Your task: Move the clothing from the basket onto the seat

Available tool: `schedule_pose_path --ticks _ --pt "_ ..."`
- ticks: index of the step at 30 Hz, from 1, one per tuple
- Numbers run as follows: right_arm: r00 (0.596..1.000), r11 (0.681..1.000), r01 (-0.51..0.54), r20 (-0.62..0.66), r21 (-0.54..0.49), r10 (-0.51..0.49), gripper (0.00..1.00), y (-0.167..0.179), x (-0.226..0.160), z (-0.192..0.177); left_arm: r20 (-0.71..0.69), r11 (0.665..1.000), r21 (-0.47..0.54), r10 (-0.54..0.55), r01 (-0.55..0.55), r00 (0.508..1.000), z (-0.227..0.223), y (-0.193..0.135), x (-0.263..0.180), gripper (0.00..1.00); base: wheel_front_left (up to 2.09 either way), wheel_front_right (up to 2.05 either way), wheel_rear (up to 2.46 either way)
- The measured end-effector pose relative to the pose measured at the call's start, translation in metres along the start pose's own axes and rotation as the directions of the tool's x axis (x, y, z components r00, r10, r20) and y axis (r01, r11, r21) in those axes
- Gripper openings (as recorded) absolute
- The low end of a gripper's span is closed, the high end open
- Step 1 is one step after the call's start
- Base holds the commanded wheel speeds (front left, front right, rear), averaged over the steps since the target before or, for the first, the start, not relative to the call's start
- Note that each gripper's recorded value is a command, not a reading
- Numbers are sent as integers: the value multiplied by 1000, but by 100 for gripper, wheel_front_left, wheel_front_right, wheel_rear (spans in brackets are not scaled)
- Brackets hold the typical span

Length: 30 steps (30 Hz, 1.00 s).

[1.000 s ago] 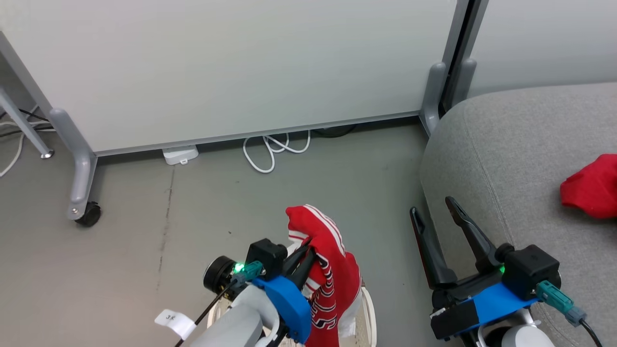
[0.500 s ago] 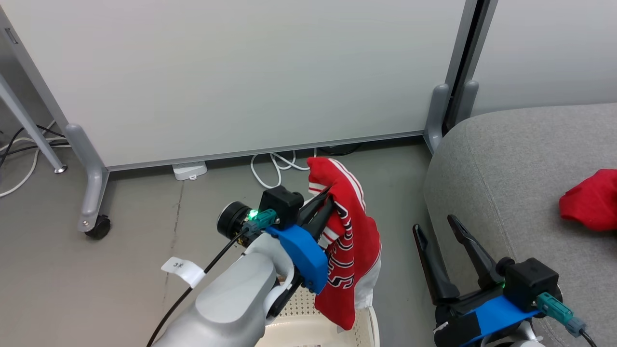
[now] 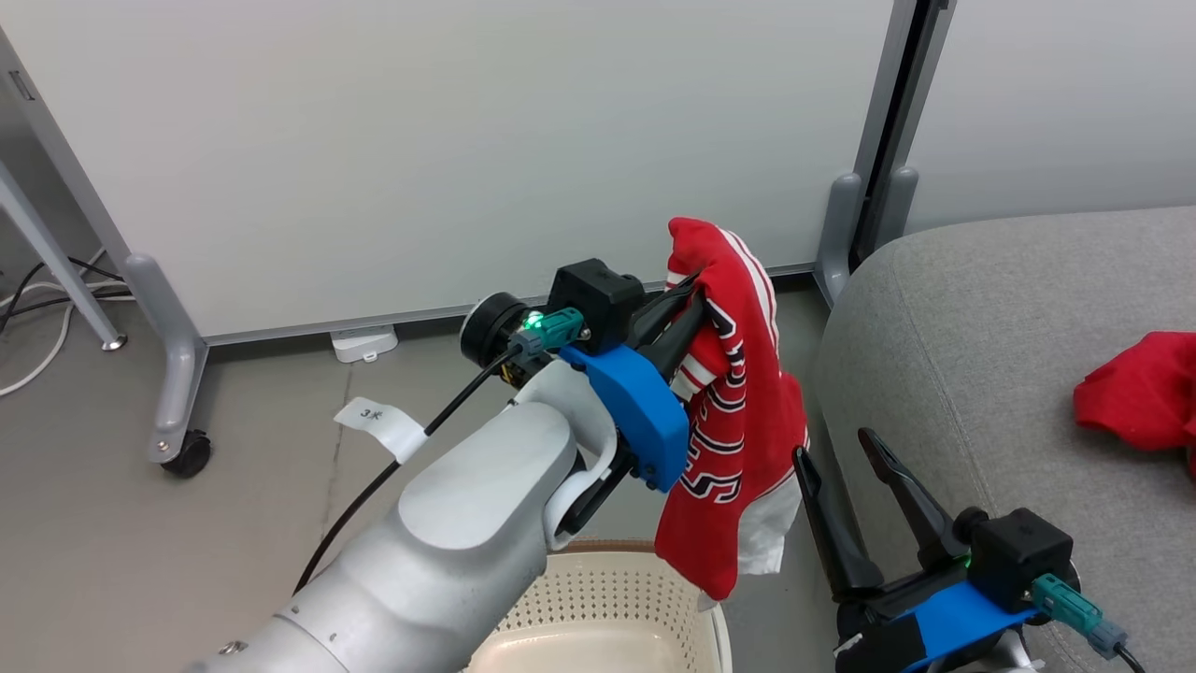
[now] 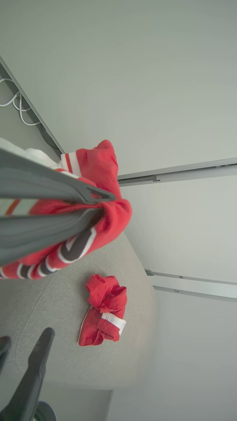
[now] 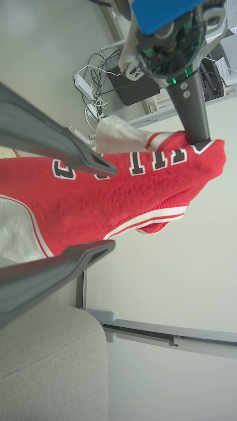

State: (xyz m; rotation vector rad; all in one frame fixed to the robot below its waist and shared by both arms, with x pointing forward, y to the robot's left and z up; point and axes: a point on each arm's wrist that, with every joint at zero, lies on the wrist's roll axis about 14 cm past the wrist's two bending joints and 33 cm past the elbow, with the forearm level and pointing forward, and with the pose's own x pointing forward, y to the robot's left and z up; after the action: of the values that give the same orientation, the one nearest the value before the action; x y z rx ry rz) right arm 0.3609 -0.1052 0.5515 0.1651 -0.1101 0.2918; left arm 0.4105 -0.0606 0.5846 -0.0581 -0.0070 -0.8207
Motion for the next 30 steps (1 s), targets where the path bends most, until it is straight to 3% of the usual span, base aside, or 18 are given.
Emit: schedule_pose_path --ticks 20,30 --pt "1000 1000 -7 -7 7 8 100 3 -2 -2 -10 999 -12 -35 35 999 6 -17 8 0 0 0 0" --pt "997 999 -42 -69 30 44 100 15 -1 -23 -19 999 -15 -39 39 999 2 -18 8 0 0 0 0"
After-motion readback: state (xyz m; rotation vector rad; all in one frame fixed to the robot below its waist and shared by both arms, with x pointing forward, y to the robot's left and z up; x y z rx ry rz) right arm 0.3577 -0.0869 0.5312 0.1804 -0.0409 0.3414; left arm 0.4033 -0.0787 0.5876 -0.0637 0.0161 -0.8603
